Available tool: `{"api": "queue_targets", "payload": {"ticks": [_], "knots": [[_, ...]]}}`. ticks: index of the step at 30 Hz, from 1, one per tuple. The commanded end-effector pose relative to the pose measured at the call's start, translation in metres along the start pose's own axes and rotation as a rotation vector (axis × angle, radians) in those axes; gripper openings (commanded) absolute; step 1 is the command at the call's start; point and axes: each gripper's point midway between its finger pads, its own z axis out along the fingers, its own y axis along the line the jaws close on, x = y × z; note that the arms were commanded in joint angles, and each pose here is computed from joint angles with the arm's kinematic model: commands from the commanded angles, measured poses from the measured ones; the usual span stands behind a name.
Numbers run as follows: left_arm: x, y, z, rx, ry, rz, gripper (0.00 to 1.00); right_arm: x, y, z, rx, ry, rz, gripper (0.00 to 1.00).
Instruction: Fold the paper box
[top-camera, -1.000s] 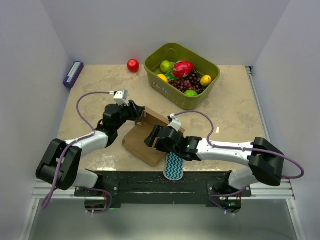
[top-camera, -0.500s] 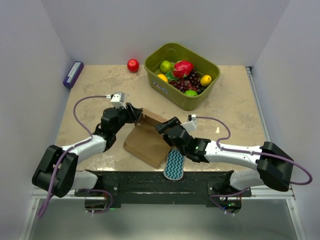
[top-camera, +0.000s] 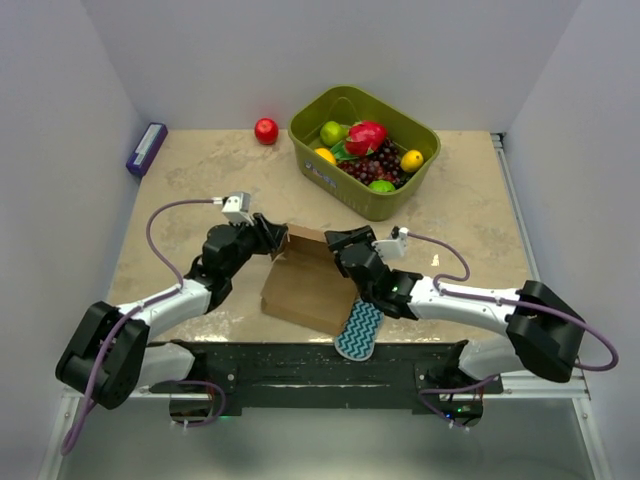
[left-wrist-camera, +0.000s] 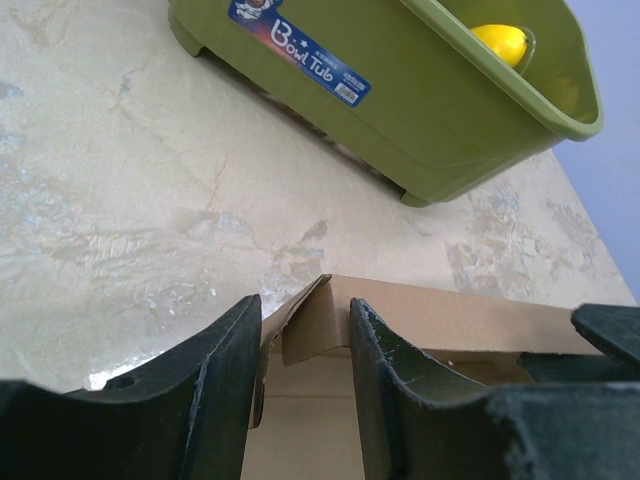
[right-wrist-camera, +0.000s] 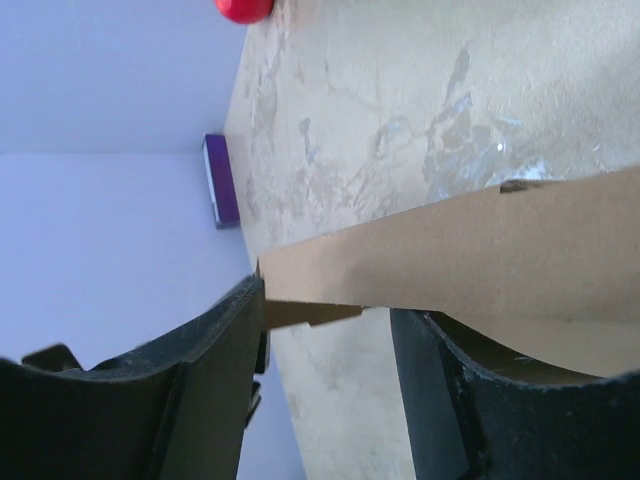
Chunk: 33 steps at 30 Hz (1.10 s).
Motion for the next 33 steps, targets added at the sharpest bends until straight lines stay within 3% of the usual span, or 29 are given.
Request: {"api": "queue_targets", "payload": {"ticks": [1,9,14,19,22,29,33], "knots": [[0.007,-0.005,-0.004,0.001,0.006,-0.011,0.45,-0.024,0.017,0.013,-0.032,-0.130,0.080,0.54],[0.008,-0.013,-0.007,0.014,0.007,0.000,0.45,-0.023,0.010,0.019,-0.016,-0.142,0.074,0.37],[0.006,-0.012,-0.008,-0.001,-0.004,0.005,0.45,-0.016,-0.001,0.023,-0.001,-0.124,0.071,0.17],[0.006,-0.014,-0.009,0.004,-0.004,0.012,0.48,-0.011,-0.005,0.025,-0.001,-0.105,0.074,0.03],[0.000,-0.018,-0.010,0.014,-0.015,0.024,0.53,-0.011,-0.005,0.024,-0.002,-0.103,0.069,0.00],[-0.018,-0.028,-0.017,0.039,-0.045,0.057,0.84,-0.015,-0.012,0.022,0.007,-0.113,0.054,0.00],[-0.027,-0.024,-0.028,0.010,-0.069,0.077,0.90,-0.017,-0.018,0.022,0.007,-0.124,0.037,0.00]]}}
